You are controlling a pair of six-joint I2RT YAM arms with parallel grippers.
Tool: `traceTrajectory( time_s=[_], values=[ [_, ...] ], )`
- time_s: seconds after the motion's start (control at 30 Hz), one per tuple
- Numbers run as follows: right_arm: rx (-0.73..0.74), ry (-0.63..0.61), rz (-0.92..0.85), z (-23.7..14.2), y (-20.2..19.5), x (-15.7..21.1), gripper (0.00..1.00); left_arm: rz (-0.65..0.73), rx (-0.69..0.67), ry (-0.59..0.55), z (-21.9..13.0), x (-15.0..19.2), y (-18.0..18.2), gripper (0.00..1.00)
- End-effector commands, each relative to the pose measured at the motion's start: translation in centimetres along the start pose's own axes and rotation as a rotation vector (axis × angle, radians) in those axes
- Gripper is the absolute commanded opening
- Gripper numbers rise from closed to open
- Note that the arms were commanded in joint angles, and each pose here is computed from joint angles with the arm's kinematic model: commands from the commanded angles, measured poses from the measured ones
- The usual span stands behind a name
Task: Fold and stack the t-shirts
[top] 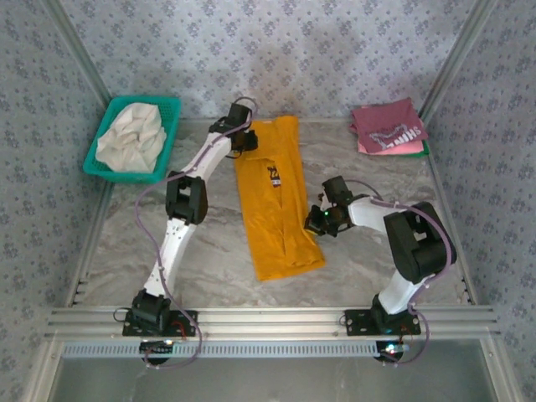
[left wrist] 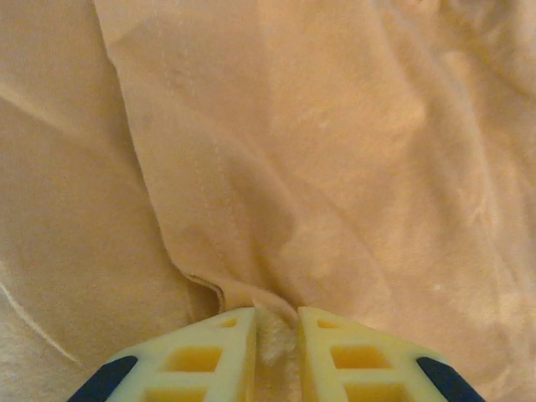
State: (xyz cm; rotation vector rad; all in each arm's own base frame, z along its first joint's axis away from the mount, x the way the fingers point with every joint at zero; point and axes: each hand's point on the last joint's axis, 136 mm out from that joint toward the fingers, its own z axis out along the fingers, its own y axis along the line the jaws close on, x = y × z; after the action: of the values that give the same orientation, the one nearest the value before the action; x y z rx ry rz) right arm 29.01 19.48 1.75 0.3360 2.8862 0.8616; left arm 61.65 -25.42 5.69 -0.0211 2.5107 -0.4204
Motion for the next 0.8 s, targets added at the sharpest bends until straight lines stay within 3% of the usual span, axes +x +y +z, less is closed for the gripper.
traceTrajectory(
  time_s=[0.0, 0.1, 0.17, 0.3, 0.37, 0.43, 0.6, 0.63, 0.77],
  values=[
    [0.078, 0.074, 0.092, 0.5, -2.4, 2.2, 0.0, 0.071, -0.005, -0.029, -3.3, -2.2, -0.3, 0.27],
    [0.087, 0.028, 0.087, -1.6, -2.6, 0.8, 0.01, 0.084, -0.017, -0.067, -7.7, -4.6, 0.0, 0.32],
    [0.08, -0.017, 0.091, -3.2, -3.0, -0.2, 0.09, 0.112, -0.034, -0.089, -11.6, -5.4, -0.3, 0.32],
    [0.048, -0.049, 0.038, -5.8, -3.1, -0.6, 0.25, 0.104, 0.087, -0.3, -21.1, -4.7, -2.3, 0.38],
    [0.039, -0.03, 0.006, -6.4, -3.1, 0.1, 0.31, 0.053, 0.14, -0.368, -24.0, -1.6, -1.5, 0.46],
    [0.007, -0.009, -0.041, -6.5, -2.8, 1.3, 0.35, 0.055, 0.189, -0.344, -25.4, 2.5, -1.4, 0.47],
    [-0.029, 0.107, -0.113, -5.6, -3.0, 5.5, 0.37, 0.143, 0.292, -0.053, -24.0, 15.2, -3.2, 0.44],
    [-0.015, 0.127, -0.123, -5.4, -3.3, 6.2, 0.43, 0.169, 0.288, 0.004, -23.8, 17.8, -3.5, 0.44],
    [0.003, 0.137, -0.118, -4.8, -4.3, 7.5, 0.44, 0.253, 0.298, 0.137, -23.5, 24.7, -5.3, 0.44]
  ],
)
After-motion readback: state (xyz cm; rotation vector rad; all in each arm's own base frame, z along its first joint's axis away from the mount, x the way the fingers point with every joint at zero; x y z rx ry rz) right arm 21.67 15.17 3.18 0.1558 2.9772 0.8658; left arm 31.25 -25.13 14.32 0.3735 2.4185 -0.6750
